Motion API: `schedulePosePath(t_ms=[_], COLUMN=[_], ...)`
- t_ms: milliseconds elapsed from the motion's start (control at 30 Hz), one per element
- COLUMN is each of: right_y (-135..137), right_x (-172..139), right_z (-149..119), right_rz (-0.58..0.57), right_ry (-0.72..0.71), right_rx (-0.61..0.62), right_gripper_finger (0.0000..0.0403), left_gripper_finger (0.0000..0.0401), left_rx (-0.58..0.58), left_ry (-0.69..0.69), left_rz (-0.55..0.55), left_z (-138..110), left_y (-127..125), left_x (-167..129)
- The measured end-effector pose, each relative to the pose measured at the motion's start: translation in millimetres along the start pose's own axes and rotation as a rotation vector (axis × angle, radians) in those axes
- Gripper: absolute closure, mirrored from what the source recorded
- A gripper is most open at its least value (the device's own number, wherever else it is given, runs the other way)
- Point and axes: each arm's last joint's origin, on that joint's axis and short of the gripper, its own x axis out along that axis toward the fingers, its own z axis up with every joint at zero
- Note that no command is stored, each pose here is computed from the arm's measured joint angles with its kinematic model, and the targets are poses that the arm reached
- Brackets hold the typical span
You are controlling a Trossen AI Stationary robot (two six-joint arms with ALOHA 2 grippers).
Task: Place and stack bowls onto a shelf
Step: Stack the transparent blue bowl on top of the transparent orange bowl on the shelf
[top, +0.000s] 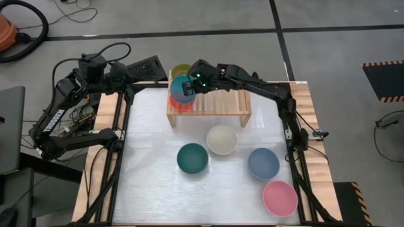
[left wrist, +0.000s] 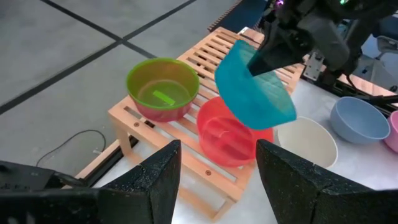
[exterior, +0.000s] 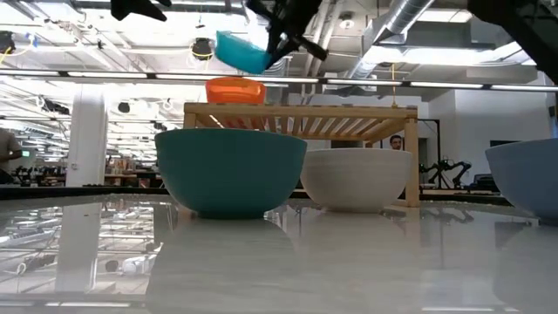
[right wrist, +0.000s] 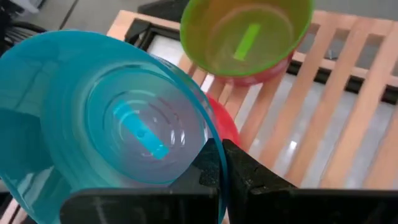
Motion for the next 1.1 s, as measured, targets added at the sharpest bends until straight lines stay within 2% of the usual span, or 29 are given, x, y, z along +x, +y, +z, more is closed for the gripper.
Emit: schedulePosePath(t_ms=[333,533,600,867,1000,1100], right_y=[-8.9,-8.6,-7.5,-13.0,-12.5,-9.9], right_x=[26.3,31.0,31.2,25.8,26.0,10.5], right_z=[2.7,2.2,4.2,6.1,7.3,11.4], right_rz=[-0.003,0.017,0.025,0.001,0.010,0.046], right_ry=[0.060,0.082,0.055,0.078,0.070,0.041], right_rx=[-0.025,-0.038,-0.044,-0.011,-0.012,-0.009], right_gripper_finger=[0.0379,0.0379,0.0362,0.0237,0.0213,0.0211], left_gripper_finger=[0.0209,0.0209,0.0209,0.0209,0.0209,0.0209], left_rx=[-0.002,-0.002,-0.001,0.004,0.003,-0.001], left_ry=[0.000,0.000,-0.001,-0.002,-0.003,-0.003], left_rz=[0.009,0.031,0.031,0.030,0.030,0.030], left_z=[0.0,0.1,0.1,0.4,0.4,0.4], left_y=[0.3,1.0,1.0,1.0,1.0,1.0], left_x=[0.1,0.4,0.2,0.4,0.2,0.2])
